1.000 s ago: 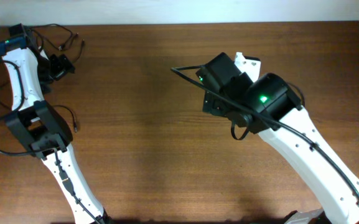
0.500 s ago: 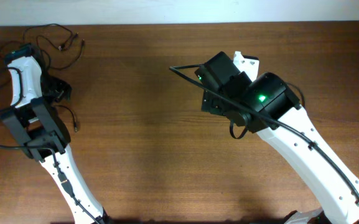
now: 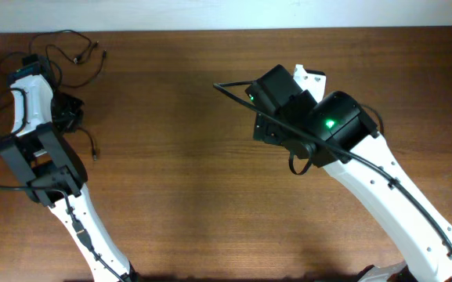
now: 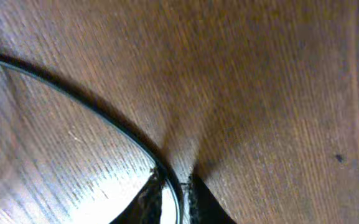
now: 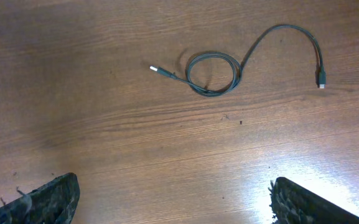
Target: Untangle cables
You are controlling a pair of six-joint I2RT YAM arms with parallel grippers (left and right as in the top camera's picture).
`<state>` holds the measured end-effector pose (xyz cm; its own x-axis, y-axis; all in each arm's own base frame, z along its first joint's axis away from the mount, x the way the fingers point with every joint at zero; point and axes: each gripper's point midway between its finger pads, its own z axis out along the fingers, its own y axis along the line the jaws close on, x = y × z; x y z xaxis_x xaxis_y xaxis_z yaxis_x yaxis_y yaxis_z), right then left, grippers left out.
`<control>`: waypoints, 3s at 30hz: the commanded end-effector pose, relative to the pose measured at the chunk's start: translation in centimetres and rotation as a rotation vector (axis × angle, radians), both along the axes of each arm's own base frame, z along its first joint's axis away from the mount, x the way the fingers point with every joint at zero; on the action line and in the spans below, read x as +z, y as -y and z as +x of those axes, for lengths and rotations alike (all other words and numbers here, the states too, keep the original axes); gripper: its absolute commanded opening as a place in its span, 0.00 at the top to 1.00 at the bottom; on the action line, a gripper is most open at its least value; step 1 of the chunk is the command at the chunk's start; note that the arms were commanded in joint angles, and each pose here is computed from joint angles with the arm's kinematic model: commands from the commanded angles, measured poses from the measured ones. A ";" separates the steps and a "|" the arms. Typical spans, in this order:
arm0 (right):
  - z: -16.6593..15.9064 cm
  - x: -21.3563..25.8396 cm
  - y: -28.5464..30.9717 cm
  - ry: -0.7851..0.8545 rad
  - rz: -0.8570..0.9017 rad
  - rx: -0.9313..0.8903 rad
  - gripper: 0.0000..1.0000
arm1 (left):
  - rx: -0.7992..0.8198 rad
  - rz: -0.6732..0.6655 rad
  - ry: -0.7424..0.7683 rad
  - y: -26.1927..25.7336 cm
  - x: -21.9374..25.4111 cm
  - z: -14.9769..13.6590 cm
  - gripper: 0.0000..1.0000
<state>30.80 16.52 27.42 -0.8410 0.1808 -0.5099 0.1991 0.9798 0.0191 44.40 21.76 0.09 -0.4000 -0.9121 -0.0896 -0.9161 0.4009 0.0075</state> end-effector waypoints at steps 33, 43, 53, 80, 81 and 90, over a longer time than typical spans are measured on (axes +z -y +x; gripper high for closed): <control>-0.2 -0.2 -0.1 -0.018 0.015 0.002 0.02 | -0.157 0.128 0.486 2.0 2.9 14.1 0.20; -0.2 -0.2 -0.1 -0.018 0.015 0.002 0.02 | -0.156 0.102 0.425 2.2 -1.3 13.5 0.49; -0.2 -0.2 -0.1 -0.017 0.015 0.001 0.02 | -0.165 0.074 0.355 2.8 -0.6 11.7 1.00; -0.6 -0.5 -0.4 -0.042 0.013 0.033 0.02 | -0.105 0.363 0.540 -9.8 5.8 12.2 0.22; -0.6 -0.5 -0.4 -0.041 0.014 0.032 0.02 | -0.115 0.349 0.556 -9.5 5.6 12.6 0.20; -0.8 -0.6 -0.6 -0.055 0.030 0.038 0.02 | -0.006 0.316 0.560 -10.7 1.3 12.6 0.33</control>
<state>30.01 17.19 26.93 -0.8734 0.1539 -0.4621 0.1561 0.9872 0.0339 57.10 31.69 2.25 -0.2437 -0.7918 -0.5601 -0.8081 0.4851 -0.3342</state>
